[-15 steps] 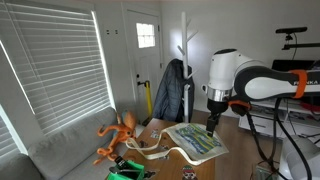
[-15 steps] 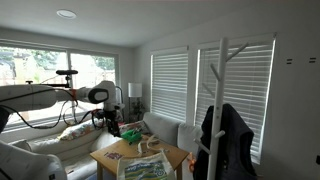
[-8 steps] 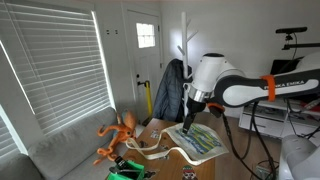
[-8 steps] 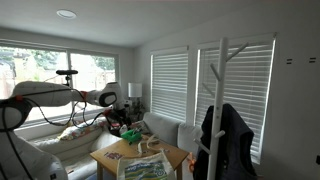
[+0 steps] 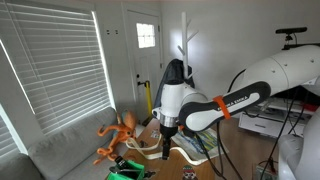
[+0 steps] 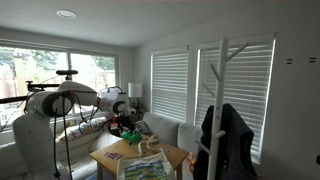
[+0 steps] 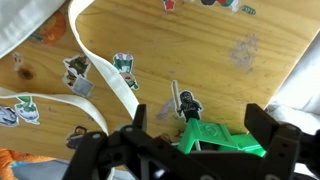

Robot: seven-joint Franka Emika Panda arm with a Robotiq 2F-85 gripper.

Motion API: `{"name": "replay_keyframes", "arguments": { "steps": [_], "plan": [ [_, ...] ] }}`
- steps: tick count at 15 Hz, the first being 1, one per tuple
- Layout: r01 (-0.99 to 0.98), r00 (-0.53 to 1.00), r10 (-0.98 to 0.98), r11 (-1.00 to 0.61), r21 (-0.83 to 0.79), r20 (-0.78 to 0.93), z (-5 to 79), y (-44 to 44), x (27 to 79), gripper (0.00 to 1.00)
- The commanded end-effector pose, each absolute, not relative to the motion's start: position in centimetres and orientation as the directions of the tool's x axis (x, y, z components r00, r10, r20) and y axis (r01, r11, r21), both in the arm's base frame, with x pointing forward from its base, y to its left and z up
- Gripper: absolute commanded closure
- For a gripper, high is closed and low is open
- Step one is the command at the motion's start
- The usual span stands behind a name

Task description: Remove the spoon from the green lunchbox and put it on the bag on the table

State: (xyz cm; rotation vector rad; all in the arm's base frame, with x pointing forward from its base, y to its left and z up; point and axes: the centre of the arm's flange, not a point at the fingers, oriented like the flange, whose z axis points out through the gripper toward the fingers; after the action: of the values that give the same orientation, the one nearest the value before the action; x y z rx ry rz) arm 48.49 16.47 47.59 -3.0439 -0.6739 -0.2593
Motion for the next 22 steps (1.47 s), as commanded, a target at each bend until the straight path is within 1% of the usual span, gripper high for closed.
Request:
{"name": "replay_keyframes", "arguments": {
  "steps": [1, 5, 8, 10, 15, 17, 19, 21, 22],
  "plan": [
    [0.431, 0.889, 0.429, -0.902, 0.021, 0.160, 47.3, 16.9, 48.9, 0.00],
    [0.443, 0.882, 0.440, -0.896, 0.023, 0.168, 47.7, 17.0, 49.3, 0.00],
    [0.497, 0.833, 0.502, -0.864, 0.085, 0.231, 46.1, 19.6, 51.9, 0.00],
    [0.543, 0.793, 0.561, -0.827, 0.144, 0.236, 45.0, 22.0, 54.0, 0.00],
    [0.623, 0.721, 0.652, -0.759, 0.192, 0.237, 43.2, 26.5, 56.6, 0.00],
    [0.603, 0.737, 0.625, -0.780, 0.169, 0.256, 43.4, 26.3, 57.0, 0.00],
    [0.541, 0.783, 0.553, -0.831, 0.126, 0.284, 43.6, 25.5, 57.4, 0.00],
    [0.489, 0.822, 0.492, -0.868, 0.088, 0.287, 43.2, 25.0, 57.9, 0.05],
    [0.468, 0.838, 0.466, -0.881, 0.066, 0.286, 42.9, 24.8, 58.1, 0.04]
  ]
}}
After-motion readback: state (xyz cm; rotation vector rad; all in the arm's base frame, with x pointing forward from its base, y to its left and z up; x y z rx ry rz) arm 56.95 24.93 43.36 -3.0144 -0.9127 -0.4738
